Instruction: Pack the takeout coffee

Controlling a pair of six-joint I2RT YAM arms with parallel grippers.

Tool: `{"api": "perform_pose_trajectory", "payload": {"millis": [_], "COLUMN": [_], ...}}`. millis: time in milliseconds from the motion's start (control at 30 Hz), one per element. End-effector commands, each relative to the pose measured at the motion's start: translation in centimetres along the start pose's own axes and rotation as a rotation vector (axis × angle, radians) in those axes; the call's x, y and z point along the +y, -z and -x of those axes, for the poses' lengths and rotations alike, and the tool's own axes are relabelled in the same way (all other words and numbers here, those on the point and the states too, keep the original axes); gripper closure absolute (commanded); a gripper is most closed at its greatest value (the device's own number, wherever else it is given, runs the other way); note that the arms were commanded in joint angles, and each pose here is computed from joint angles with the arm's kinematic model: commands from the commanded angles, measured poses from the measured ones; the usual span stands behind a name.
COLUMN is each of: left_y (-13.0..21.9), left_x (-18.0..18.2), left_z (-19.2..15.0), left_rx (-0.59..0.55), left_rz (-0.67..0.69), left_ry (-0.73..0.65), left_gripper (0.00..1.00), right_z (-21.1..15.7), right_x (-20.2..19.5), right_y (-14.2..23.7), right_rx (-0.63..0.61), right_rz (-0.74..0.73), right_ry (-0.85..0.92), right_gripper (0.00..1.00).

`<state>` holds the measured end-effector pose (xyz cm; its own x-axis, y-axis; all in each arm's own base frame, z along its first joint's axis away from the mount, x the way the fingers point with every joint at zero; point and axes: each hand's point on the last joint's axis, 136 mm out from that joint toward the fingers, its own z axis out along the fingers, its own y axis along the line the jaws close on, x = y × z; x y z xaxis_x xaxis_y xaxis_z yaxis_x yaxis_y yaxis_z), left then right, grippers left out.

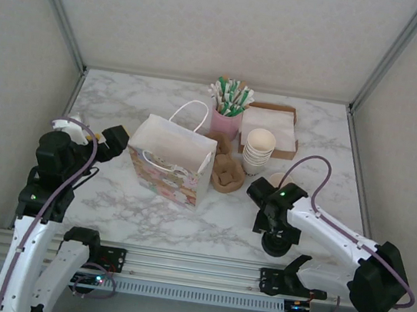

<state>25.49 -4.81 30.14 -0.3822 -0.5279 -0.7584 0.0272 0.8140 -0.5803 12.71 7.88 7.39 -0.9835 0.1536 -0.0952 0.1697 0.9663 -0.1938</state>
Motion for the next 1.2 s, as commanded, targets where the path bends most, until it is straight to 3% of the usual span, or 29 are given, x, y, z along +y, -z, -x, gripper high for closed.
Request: {"api": "perform_pose_trajectory", "payload": {"millis": [0, 500, 1167], "left_y": [0.0, 0.0, 0.1], "left_x": [0.6, 0.7, 0.8], "left_z": [-0.1, -0.1, 0.0], "left_rx": [-0.001, -0.003, -0.006], "left_rz": [0.020, 0.027, 0.031], "left_ry": [0.014, 0.015, 0.014], "left_gripper": [0.00, 0.00, 0.00], "right_z": [-0.2, -0.3, 0.0], "right_x": [-0.8, -1.3, -1.4], "right_y": [-0.1, -0.5, -1.1], "right_rx": [-0.004, -0.018, -0.033], "right_rz": [-0.070, -0.110, -0.137], "right_ry": [0.013, 0.000, -0.010], "right_gripper": [0.19, 0.23, 0.21]}}
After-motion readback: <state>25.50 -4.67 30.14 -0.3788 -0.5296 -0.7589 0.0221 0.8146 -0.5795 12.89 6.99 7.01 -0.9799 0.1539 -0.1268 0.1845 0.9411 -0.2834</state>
